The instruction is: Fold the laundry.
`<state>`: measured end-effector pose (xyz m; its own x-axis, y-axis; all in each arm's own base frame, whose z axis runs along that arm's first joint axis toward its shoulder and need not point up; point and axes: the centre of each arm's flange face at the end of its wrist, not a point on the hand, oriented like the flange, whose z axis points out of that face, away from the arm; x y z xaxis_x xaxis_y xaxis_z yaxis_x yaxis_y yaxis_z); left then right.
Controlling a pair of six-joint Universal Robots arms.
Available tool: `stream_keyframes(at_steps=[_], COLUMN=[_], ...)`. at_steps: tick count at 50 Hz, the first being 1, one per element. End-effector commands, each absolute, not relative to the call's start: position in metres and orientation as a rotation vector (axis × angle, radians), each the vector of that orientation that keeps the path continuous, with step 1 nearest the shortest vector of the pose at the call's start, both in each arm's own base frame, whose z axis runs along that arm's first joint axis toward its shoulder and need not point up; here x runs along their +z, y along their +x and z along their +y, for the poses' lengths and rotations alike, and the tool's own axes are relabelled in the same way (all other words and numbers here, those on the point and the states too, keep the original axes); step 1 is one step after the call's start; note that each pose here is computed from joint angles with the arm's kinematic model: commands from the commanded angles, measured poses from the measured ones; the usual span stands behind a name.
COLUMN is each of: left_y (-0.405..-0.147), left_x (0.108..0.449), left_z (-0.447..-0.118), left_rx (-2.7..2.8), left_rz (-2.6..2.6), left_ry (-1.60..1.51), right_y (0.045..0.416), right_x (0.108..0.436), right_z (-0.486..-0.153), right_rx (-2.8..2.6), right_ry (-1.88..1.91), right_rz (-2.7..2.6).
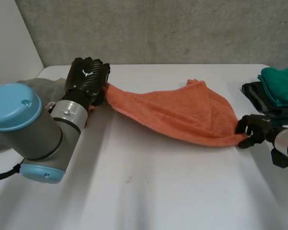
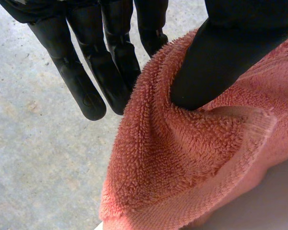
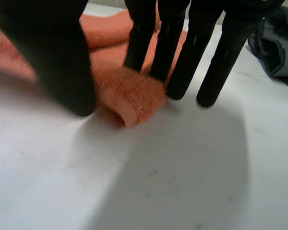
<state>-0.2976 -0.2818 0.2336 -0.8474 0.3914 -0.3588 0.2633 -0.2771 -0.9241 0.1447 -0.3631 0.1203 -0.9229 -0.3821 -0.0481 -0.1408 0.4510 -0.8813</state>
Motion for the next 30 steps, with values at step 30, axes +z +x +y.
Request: stream_keyframes(at_steps=[30], left_y=[-0.266], left_x=[0.246], left_z=[-0.251], left_rx=[1.858], left_rz=[-2.272], left_ry=[-0.914], right_y=[0.172], right_x=[0.268], right_z=[-0.311], right_rx=[-1.706], right_ry=[-1.693], right_rz=[2.597])
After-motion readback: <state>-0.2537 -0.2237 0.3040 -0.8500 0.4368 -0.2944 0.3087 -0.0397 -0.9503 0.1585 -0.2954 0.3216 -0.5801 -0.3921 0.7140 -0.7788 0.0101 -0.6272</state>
